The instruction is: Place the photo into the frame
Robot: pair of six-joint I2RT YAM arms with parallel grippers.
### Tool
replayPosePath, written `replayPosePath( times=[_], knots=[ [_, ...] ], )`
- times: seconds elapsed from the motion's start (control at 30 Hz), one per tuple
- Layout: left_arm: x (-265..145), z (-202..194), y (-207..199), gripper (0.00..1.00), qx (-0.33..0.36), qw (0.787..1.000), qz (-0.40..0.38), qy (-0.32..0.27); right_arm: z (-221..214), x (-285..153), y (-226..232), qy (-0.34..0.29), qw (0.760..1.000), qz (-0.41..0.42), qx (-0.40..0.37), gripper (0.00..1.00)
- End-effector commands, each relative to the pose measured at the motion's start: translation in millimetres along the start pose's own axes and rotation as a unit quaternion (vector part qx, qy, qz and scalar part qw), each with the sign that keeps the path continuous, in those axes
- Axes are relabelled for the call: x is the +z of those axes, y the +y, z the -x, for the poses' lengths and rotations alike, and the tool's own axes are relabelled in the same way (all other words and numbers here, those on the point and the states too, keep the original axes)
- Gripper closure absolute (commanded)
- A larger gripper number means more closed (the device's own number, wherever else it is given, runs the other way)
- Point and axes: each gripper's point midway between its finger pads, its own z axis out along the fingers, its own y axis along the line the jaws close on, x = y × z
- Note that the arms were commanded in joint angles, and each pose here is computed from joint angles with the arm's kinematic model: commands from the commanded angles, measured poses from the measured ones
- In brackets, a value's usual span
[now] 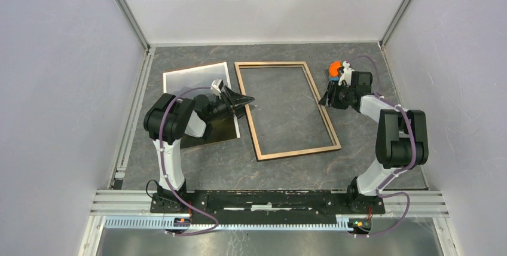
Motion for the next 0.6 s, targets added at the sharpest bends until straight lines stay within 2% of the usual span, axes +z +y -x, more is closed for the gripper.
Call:
replayPosePath(
  times=[0.0, 0.3, 0.57],
  knots=[
    [1.0, 4.2, -32.7, 0.35, 0.05, 0.997, -0.054, 0.005, 4.5, 3.7, 0.0, -0.01, 1.0, 0.007, -0.008, 0.45],
    [3.0, 6.2, -41.0, 0.42, 0.055, 0.996, -0.063, 0.008, -2.9, 8.5, 6.8, -0.006, 0.999, 0.032, 0.001, 0.51],
    [4.8, 8.2, -52.2, 0.44, 0.063, 0.995, -0.074, 0.01, -3.3, 4.6, 12.7, -0.008, 0.999, 0.044, 0.005, 0.52]
  ],
)
